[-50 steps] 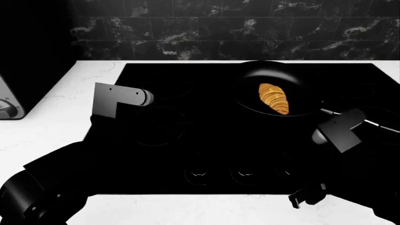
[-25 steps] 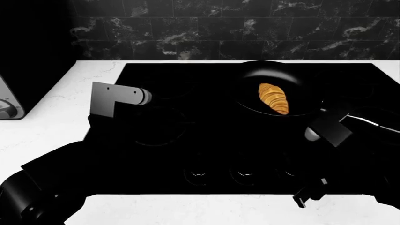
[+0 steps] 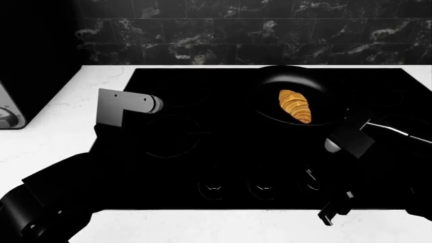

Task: Pick the croissant and place it on the pan. Then turn on the stove to warm the croissant.

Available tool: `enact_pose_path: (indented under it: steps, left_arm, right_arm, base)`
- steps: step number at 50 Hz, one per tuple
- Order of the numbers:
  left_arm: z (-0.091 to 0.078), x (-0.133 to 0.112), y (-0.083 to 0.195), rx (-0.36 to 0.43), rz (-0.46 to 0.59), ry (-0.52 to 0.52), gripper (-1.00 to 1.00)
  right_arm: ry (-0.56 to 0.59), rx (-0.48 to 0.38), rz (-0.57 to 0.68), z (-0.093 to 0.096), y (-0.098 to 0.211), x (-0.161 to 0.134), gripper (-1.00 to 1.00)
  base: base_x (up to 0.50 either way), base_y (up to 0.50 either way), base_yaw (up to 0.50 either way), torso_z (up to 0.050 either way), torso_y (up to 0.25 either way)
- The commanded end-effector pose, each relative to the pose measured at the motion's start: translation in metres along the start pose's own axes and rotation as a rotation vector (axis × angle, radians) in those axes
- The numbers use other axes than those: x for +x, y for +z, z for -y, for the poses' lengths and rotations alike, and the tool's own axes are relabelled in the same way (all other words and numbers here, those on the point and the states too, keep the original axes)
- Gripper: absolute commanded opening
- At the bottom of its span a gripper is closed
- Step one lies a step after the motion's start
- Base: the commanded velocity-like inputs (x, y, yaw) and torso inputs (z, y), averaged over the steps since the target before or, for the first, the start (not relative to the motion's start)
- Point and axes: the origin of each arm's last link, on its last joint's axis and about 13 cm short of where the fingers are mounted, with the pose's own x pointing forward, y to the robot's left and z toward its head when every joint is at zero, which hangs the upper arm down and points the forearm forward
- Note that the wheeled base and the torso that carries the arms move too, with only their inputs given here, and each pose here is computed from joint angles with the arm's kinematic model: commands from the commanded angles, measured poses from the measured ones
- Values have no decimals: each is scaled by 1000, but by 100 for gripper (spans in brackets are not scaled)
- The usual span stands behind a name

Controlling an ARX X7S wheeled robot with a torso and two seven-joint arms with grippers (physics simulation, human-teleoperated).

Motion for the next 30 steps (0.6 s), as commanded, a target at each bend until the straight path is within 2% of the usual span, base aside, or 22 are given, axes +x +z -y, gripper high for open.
enact_pose_path:
  steps: [1,2,10,19,28,30]
  left_arm:
    - [0,0,0,-1,1,-2,100]
    - [0,0,0,-1,1,-2,100]
    - [0,-1,0,-6,-1,-4,100]
    - [-1,-4,0,-18,1,-17,100]
    - [-3,-6,2,-33,4,-18,100]
    - [-3,-7,2,-37,7,-19,100]
  right_arm:
    - [2,-3,80,-2,15,-11,-100]
    - [-4,-5,80,-2,15,-12,100]
    - [-97,5,89,-10,16,-37,100]
    - [-288,-11,96,-30,21,-93,100]
    - [-326,-16,135,-40,23,-103,100]
    - [-327,-12,183,-43,24,-104,100]
  base:
    - [0,0,0,0,0]
    - [0,0,0,0,0]
    - [0,0,0,0,0]
    - [0,0,0,0,0]
    - [0,0,0,0,0]
    - [0,0,0,0,0]
